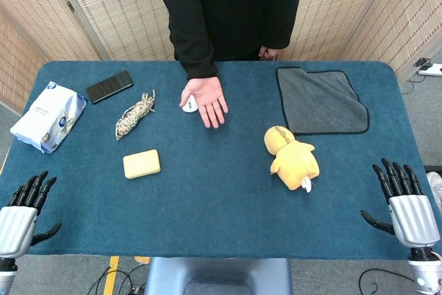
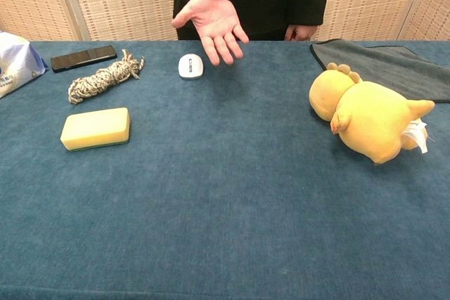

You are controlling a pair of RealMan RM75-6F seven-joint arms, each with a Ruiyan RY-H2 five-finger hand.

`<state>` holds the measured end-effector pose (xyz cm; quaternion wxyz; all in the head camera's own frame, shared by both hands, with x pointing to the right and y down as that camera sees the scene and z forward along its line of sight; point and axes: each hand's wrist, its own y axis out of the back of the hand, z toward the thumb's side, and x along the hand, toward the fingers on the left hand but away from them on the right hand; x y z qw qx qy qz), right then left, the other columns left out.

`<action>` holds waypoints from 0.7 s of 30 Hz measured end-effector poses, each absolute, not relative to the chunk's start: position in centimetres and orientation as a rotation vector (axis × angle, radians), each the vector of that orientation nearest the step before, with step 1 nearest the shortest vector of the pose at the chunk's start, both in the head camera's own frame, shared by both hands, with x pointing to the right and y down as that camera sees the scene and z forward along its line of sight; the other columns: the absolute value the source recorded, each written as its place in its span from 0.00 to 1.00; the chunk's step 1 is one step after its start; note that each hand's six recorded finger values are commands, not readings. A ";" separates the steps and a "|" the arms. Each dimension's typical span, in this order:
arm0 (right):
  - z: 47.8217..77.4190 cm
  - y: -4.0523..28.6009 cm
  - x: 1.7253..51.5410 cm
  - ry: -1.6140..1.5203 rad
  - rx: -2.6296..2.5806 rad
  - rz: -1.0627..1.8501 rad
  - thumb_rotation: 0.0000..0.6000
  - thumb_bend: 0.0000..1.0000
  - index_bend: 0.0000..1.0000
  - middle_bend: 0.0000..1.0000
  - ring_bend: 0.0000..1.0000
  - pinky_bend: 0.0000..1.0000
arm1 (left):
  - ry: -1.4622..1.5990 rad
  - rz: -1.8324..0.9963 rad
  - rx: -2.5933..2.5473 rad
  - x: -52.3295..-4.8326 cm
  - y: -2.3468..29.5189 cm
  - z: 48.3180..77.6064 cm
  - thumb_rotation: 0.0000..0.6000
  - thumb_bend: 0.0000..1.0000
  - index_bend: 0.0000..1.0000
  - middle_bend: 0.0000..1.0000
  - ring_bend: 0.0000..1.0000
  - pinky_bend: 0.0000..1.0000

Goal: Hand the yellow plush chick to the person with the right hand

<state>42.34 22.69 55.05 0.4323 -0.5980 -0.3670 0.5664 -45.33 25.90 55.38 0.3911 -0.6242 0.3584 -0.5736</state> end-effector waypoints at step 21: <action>58.3 18.5 38.2 -0.725 -1.749 1.416 1.00 0.10 0.00 0.00 0.00 0.00 | 0.918 -1.410 -1.601 -44.9 26.3 54.3 1.00 0.22 0.00 0.00 0.00 0.18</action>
